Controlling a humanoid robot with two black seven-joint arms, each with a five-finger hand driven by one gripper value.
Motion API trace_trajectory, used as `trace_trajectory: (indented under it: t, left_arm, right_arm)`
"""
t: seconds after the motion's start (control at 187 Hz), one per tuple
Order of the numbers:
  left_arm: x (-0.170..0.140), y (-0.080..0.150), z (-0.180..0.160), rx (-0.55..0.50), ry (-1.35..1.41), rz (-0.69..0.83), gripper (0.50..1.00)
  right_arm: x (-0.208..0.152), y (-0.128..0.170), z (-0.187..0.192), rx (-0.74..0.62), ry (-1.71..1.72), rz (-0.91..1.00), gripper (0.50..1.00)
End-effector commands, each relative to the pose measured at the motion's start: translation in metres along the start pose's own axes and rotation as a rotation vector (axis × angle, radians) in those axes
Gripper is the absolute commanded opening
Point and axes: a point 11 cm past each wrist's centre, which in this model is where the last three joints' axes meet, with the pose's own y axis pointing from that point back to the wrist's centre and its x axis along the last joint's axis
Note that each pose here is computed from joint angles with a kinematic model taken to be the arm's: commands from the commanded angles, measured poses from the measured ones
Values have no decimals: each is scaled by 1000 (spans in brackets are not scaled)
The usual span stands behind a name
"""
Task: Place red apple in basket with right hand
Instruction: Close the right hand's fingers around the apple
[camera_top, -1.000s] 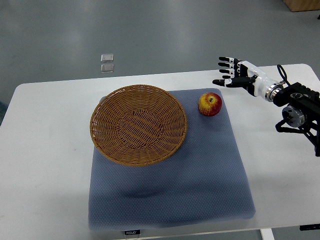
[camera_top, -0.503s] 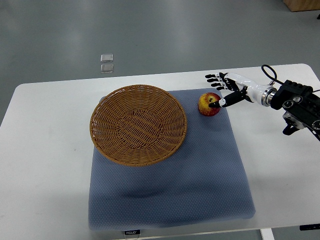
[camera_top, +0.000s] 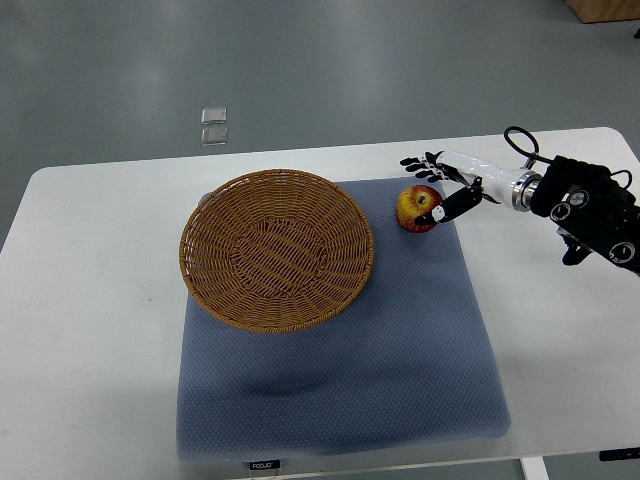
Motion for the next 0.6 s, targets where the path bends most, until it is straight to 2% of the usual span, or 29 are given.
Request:
trace_trajectory:
  t: [0.0,0.46,0.594]
  left_arm:
    - [0,0,1,-2,1,-1,1000]
    - [1,0,1,-1,1,2,1000]
    - [1,0,1,-1,1,2,1000]
  right_arm:
    - [-2,-2,-1,-8,37,2,921]
    - [-9,-6,2,-43,161,-33,915]
    - [-16,-9,7,-60,207,-27,897]
